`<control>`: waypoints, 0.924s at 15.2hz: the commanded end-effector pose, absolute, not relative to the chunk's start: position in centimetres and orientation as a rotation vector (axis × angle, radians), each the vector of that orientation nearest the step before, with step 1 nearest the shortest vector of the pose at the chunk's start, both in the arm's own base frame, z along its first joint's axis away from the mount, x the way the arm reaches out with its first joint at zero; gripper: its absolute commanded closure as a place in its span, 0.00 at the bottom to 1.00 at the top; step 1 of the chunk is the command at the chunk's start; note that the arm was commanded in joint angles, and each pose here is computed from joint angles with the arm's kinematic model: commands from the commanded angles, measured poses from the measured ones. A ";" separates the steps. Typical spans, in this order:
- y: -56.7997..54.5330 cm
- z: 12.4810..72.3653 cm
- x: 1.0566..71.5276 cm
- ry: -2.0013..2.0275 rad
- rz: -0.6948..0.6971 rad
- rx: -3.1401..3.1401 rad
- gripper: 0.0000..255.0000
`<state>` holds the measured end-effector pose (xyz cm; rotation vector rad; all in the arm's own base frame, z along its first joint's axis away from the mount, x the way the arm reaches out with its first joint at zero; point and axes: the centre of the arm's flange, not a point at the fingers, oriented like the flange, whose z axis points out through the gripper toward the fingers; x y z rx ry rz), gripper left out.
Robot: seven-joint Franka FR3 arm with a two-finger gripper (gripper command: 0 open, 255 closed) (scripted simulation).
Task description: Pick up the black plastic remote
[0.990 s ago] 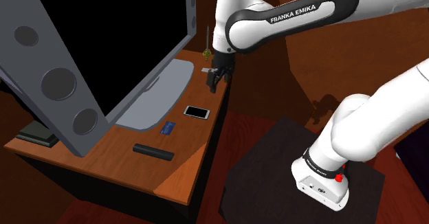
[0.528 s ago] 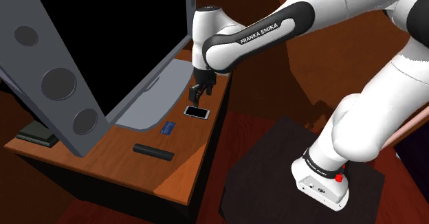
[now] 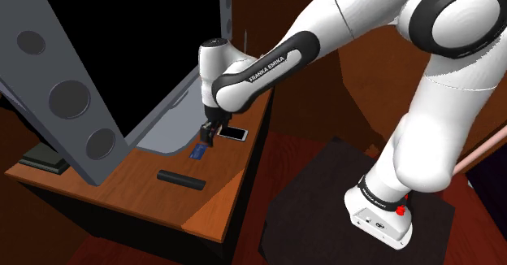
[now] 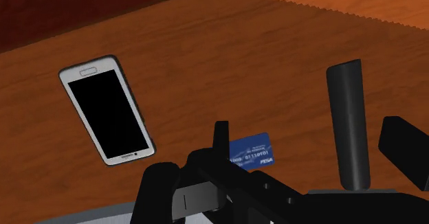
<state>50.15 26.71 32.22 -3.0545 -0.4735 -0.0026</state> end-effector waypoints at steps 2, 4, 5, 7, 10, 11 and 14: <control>29.4 29.4 51.2 -0.522 0.007 -3.040 0.00; 31.2 27.7 51.9 -0.554 0.013 -3.031 0.00; 32.2 26.8 52.2 -0.570 0.017 -3.026 0.00; 34.1 25.1 52.8 -0.602 0.023 -3.016 0.00; 37.0 22.5 53.5 -0.650 0.033 -3.001 0.00; 38.0 21.6 53.8 -0.666 0.036 -2.995 0.00; 40.2 19.7 54.3 -0.702 0.043 -2.983 0.00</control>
